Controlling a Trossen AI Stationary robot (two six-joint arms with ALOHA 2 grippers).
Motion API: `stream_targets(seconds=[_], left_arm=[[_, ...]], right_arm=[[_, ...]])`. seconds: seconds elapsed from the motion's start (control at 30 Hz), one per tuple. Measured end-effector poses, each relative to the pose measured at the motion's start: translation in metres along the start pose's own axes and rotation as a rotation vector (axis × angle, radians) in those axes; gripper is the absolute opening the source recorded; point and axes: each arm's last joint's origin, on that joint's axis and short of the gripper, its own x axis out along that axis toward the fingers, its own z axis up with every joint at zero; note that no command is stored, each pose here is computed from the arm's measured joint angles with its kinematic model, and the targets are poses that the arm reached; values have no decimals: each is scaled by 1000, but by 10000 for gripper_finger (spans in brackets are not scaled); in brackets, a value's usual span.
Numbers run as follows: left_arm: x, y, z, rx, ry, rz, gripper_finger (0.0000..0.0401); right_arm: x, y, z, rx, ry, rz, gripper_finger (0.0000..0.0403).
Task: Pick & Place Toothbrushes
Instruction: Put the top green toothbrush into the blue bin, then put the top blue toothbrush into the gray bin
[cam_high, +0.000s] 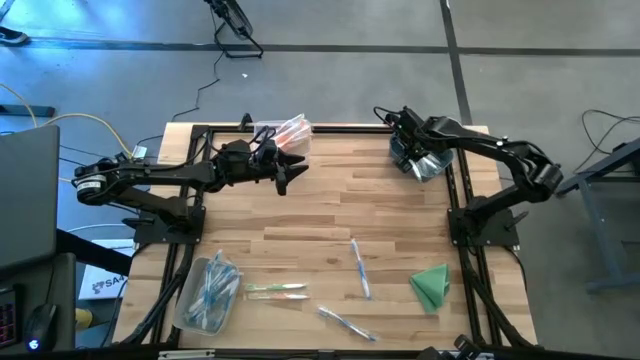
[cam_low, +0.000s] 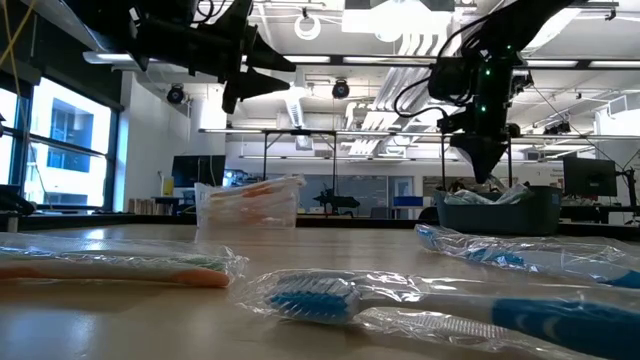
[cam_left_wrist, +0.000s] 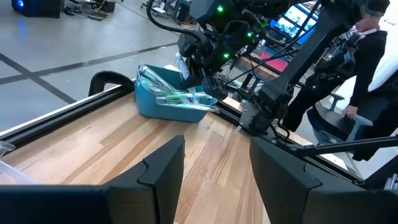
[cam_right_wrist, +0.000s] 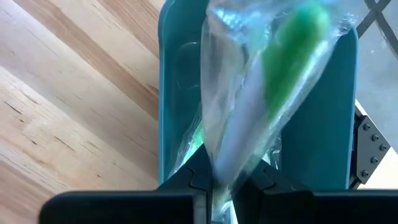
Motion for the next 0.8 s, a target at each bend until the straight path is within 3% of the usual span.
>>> stream_targets(seconds=[0.4, 0.8], left_arm=[[0, 0, 0, 0, 1, 1, 178], [0, 0, -1, -1, 6, 3, 178]], right_arm=[[0, 0, -1, 25, 8, -9, 67], [-8, -4, -1, 12, 10, -59, 152]])
